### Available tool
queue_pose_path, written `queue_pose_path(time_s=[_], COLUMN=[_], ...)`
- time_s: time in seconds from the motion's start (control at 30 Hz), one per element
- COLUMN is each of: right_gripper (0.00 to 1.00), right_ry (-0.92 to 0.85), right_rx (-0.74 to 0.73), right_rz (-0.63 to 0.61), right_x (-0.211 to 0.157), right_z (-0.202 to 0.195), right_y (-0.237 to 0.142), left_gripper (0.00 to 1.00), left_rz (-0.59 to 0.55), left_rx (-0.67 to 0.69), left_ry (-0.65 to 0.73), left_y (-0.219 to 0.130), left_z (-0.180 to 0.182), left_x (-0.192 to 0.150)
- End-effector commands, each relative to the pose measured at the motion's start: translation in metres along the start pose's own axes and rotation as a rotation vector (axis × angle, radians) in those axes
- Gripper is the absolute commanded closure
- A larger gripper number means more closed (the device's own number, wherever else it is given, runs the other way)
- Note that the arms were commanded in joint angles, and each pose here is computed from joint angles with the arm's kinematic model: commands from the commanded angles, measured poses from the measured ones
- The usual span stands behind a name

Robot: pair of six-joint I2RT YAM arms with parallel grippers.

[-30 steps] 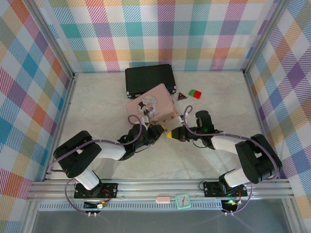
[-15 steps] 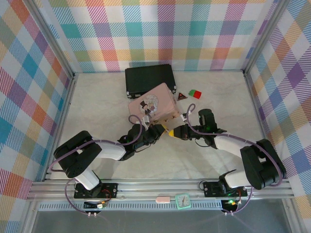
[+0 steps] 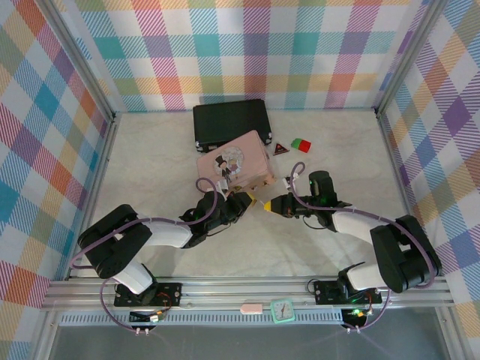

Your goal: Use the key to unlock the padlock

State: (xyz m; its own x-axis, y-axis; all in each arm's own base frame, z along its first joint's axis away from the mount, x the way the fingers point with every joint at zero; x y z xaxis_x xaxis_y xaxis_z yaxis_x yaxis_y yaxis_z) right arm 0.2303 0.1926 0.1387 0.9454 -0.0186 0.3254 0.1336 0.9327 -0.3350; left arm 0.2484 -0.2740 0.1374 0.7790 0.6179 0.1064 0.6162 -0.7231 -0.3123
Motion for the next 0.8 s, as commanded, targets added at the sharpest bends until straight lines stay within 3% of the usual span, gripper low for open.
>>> queue_pose_path(time_s=[0.0,0.77], right_gripper=[1.00,1.00], right_ry=[-0.014,-0.021], right_rx=[0.024,0.044], right_rz=[0.001,0.011], right_x=[0.002,0.005], right_z=[0.002,0.005], right_y=[0.007,0.019], left_gripper=[1.00,1.00], left_rz=[-0.018,0.002], left_rx=[-0.120,-0.145], left_ry=[0.012,0.000], left_y=[0.000,0.004], left_z=[-0.032,-0.034], left_x=[0.006,0.003])
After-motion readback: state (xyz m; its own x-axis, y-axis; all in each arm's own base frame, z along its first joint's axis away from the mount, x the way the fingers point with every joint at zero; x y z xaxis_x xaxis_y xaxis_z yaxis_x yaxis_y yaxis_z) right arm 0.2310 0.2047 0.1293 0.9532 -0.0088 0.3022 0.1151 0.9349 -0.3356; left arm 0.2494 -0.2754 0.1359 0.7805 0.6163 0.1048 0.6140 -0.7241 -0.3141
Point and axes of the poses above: each hand's point on the last joint's axis, 136 mm out from that joint toward the fingers, its own y axis out along the fingers, its own z axis along the line the jaws close on, x = y × z, the point moved 6 cm from there along -y, back along the fingers, and after that the axes turned 2 degrees about -y, right-handed, at the moved point
